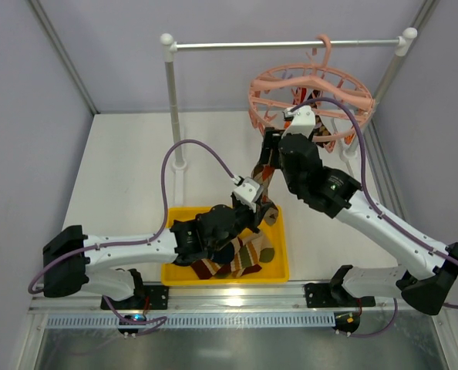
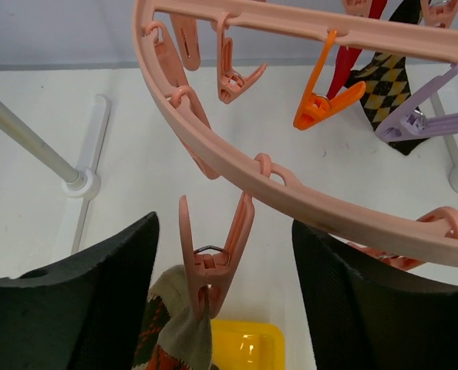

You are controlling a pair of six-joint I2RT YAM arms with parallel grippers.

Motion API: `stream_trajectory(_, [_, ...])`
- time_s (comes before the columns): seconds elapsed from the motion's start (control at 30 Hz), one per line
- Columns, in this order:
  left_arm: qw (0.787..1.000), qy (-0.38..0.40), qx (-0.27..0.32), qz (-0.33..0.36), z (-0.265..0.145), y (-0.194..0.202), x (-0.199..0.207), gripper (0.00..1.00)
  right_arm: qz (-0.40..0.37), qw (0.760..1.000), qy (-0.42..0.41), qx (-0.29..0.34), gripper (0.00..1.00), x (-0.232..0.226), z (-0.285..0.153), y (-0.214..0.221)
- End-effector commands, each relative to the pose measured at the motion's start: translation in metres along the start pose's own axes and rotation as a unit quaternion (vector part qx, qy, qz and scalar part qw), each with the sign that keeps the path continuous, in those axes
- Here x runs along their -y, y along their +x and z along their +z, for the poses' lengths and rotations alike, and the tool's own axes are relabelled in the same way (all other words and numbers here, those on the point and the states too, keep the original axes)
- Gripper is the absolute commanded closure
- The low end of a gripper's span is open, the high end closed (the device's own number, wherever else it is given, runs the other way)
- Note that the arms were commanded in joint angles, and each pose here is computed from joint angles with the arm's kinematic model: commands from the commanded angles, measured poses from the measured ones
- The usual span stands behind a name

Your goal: Remove the socks clipped to the hanger

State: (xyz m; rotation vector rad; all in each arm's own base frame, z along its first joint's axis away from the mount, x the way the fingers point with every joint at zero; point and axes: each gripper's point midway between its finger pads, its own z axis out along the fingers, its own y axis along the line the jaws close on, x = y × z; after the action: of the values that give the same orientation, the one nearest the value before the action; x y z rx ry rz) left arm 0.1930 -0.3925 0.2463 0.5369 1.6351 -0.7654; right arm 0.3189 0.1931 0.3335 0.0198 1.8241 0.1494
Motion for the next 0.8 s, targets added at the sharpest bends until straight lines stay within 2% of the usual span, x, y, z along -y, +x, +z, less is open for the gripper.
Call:
stream_trajectory(0.0, [1.0,0.009,0.023,-0.012,0.001,-0.021,0.009,1.0,0.019,0.999,-0.017,0.037,0.35,-0.008,0.0,-0.029])
stream_trajectory(0.03, [1.0,0.01,0.021,-0.012,0.001,-0.019,0.009,1.0,0.016,0.999,-0.017,0.036,0.49,-0.008,0.002,-0.029])
stream_trajectory(0.07, [1.0,0.009,0.021,-0.012,0.002,-0.019,0.008,1.0,0.017,0.999,-0.019,0.036,0.5,-0.008,0.002,-0.03])
stream_trajectory(0.1, [1.0,0.01,0.02,-0.013,0.001,-0.018,0.009,1.0,0.016,0.999,-0.018,0.035,0.66,-0.009,0.004,-0.029])
stream_trajectory(0.17, [1.0,0.011,0.02,-0.014,0.001,-0.018,0.009,1.0,0.015,0.999,-0.014,0.032,0.78,-0.007,0.007,-0.028])
stream_trajectory(0.2, [1.0,0.01,0.019,-0.014,0.0,-0.018,0.009,1.0,0.014,0.999,-0.012,0.03,0.93,-0.006,0.008,-0.026])
stream_trajectory(0.23, [1.0,0.008,0.02,-0.013,0.0,-0.019,0.007,1.0,0.012,1.0,-0.011,0.027,0.96,-0.007,0.01,-0.024])
stream_trajectory(0.5, [0.998,-0.064,0.001,0.007,0.0,-0.003,-0.023,1.0,0.028,0.997,-0.061,0.035,0.96,-0.015,-0.005,-0.033])
stream_trajectory(0.67, [0.995,-0.091,-0.007,-0.038,0.0,0.002,-0.059,1.0,0.043,0.99,-0.13,0.043,0.95,-0.027,-0.027,-0.039])
stream_trajectory(0.77, [0.996,-0.089,0.0,-0.033,-0.013,-0.004,-0.063,1.0,0.045,0.988,-0.139,0.047,0.92,-0.024,-0.035,-0.039])
